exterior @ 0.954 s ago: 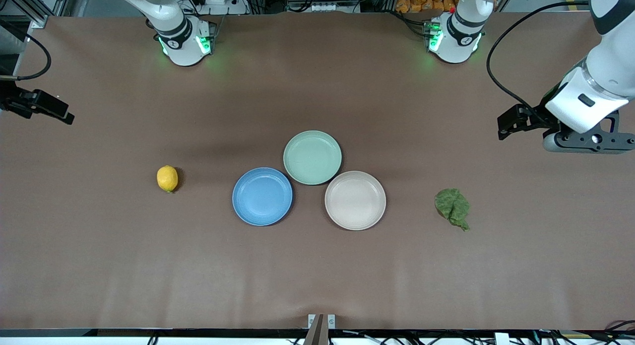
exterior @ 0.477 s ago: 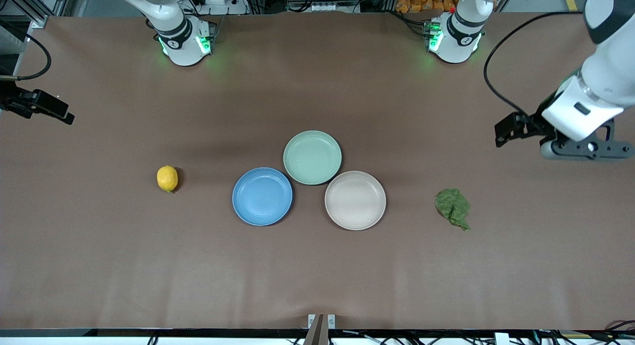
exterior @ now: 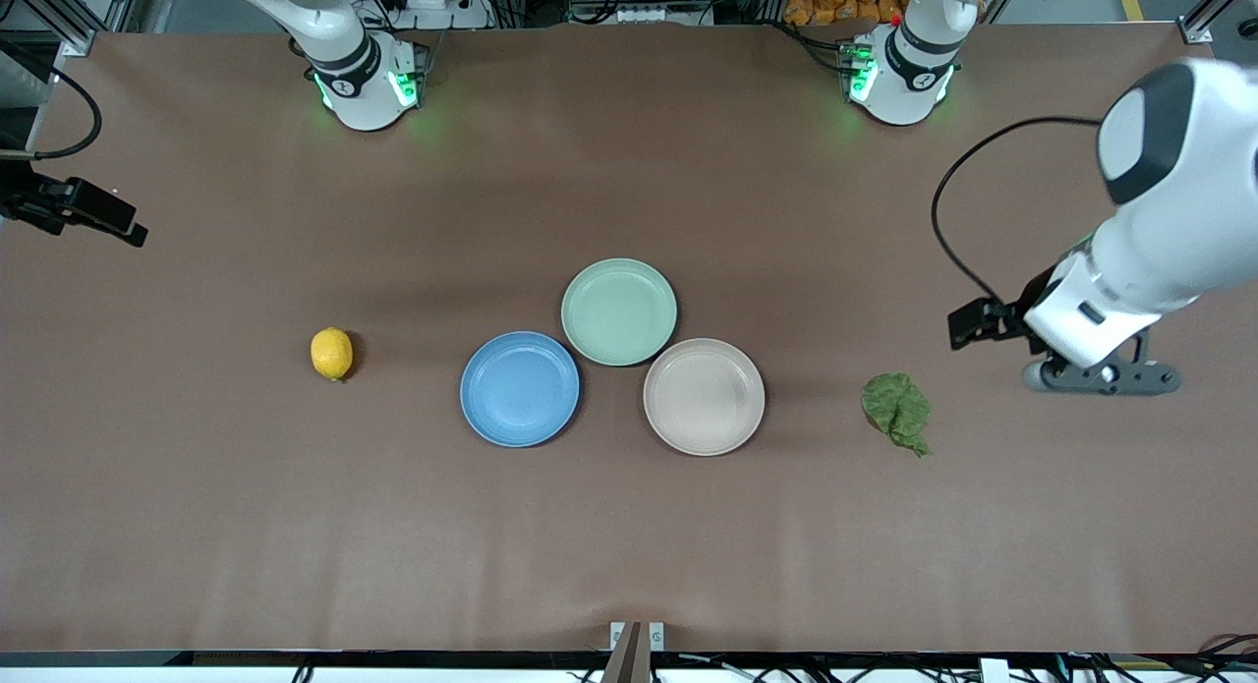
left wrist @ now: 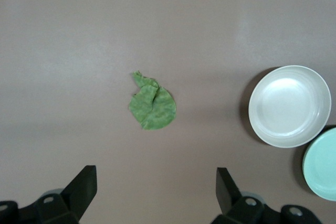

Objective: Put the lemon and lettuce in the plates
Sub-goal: 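Move the left gripper down over the green lettuce leaf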

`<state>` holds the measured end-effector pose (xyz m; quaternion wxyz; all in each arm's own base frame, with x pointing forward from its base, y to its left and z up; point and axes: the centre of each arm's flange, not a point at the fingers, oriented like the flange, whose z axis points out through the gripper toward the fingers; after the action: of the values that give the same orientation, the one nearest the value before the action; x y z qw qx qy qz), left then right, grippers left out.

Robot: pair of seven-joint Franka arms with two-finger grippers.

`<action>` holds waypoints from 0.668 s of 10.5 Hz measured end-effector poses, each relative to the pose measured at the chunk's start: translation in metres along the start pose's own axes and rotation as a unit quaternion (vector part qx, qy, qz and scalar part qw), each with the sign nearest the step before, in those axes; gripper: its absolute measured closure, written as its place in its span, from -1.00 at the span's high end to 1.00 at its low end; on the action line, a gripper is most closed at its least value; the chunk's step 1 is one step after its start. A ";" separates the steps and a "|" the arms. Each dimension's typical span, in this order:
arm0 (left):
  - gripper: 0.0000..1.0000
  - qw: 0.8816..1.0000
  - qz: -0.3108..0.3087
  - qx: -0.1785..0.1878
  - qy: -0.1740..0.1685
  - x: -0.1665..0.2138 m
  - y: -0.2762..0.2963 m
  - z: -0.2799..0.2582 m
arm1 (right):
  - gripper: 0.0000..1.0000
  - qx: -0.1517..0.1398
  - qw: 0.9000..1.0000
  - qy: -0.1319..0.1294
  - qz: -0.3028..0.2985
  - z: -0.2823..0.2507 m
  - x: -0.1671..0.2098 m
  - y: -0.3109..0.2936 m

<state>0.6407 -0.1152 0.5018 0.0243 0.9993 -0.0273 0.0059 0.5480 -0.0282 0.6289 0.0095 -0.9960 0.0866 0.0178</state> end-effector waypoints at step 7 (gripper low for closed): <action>1.00 1.000 0.000 0.000 -0.012 -0.010 0.007 0.088 | 1.00 0.000 1.000 0.000 0.000 0.000 0.000 0.000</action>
<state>0.6307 -0.1262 0.4142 0.0244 0.9993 -0.0274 -0.0061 0.5481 -0.0284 0.6287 0.0095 -0.9960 0.0868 0.0180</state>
